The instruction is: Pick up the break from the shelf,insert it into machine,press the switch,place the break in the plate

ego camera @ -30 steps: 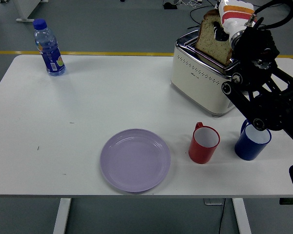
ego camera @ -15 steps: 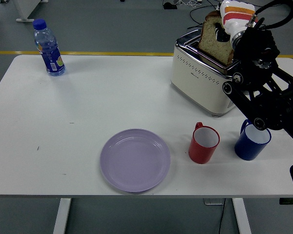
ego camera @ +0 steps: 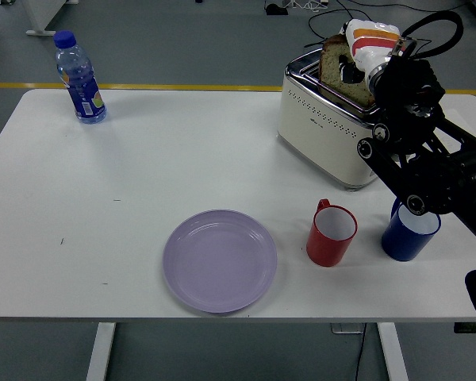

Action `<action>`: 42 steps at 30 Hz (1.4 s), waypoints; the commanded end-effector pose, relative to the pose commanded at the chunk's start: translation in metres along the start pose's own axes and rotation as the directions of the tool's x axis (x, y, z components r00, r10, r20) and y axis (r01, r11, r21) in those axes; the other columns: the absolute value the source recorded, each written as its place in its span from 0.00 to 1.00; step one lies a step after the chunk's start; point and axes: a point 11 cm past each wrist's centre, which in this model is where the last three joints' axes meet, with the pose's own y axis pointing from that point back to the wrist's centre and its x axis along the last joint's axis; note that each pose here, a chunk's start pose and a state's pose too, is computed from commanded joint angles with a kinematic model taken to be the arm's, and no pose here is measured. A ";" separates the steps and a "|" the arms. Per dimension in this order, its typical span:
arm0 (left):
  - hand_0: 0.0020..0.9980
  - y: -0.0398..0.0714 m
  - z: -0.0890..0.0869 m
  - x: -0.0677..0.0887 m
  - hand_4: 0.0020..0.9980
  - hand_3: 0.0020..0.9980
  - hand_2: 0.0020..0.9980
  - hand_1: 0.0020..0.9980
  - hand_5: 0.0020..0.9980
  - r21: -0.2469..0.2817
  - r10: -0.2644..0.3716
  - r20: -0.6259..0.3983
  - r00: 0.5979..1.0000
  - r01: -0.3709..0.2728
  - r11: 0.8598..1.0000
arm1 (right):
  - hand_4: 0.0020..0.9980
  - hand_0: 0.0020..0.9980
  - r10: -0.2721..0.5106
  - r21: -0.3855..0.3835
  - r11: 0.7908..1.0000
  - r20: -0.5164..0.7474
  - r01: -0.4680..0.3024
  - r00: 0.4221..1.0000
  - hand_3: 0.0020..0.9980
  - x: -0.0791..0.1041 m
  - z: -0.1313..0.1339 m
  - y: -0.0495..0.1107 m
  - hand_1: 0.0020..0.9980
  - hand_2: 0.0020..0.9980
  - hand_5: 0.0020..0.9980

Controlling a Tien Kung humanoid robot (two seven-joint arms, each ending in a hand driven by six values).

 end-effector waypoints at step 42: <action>0.66 -0.001 -0.004 -0.002 0.33 0.60 0.59 0.59 0.95 0.002 -0.005 -0.012 1.000 0.005 1.000 | 0.43 0.14 0.280 -0.156 0.959 0.631 -0.235 0.724 0.78 0.055 0.156 0.066 0.24 0.34 0.10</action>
